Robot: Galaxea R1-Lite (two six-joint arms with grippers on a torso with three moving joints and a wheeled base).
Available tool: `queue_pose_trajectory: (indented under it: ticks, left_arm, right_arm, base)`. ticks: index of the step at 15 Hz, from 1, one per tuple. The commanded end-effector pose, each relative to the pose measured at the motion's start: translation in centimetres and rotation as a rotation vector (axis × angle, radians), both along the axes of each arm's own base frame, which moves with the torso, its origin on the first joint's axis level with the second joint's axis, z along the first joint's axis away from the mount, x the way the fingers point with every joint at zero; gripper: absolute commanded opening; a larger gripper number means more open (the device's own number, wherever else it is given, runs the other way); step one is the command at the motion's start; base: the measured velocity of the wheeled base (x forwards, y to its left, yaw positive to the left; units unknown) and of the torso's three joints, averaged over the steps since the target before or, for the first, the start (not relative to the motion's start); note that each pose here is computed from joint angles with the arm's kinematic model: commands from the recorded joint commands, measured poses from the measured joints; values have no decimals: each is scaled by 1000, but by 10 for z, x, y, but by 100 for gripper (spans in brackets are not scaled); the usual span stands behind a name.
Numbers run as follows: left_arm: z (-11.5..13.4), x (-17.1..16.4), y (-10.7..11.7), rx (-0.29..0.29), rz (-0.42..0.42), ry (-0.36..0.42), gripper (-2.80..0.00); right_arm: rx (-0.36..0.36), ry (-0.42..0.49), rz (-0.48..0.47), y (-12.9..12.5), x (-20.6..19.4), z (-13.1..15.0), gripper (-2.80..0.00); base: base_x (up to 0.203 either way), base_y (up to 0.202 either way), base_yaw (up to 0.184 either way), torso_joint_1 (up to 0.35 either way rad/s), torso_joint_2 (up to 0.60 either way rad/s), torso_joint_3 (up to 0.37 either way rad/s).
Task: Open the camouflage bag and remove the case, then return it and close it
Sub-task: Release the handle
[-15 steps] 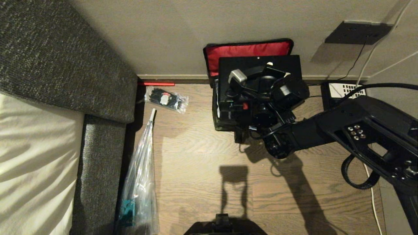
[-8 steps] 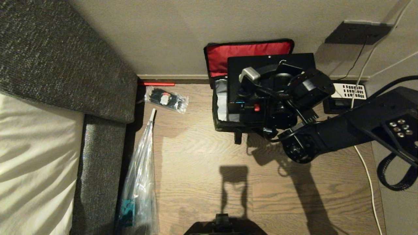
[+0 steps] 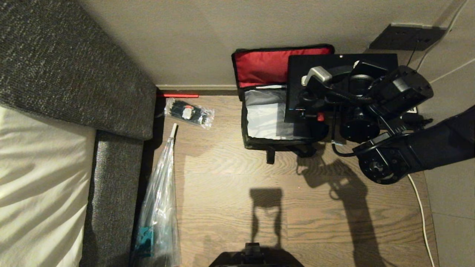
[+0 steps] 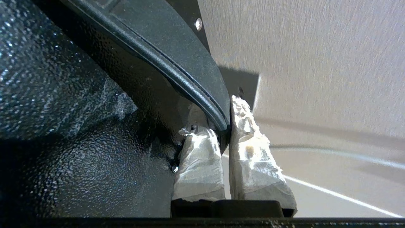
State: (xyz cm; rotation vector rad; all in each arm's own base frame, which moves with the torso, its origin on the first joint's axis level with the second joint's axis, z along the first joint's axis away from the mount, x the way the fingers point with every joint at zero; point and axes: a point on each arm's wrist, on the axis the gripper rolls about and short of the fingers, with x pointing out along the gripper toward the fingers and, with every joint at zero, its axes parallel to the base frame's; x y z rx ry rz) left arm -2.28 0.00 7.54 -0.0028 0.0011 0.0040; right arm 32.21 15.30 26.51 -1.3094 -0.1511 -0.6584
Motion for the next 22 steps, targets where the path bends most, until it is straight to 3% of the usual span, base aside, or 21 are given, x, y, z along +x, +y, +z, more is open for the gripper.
queue_pose_trajectory:
  ticks: [1, 11, 22]
  left_arm:
    - [0, 0, 0, 0, 1, -1, -280]
    - [0, 0, 0, 0, 1, -1, -280]
    - [0, 0, 0, 0, 1, 0, -280]
  right_arm:
    - [15, -14, -43, -21, -8, 7, -280]
    - [50, 6, -178, -84, -3, -5, -280]
    - [68, 22, -193, -95, -3, -14, -280]
  base:
    - [0, 0, 0, 0, 0, 0]
    - [0, 0, 0, 0, 0, 0]
    - [0, 0, 0, 0, 0, 0]
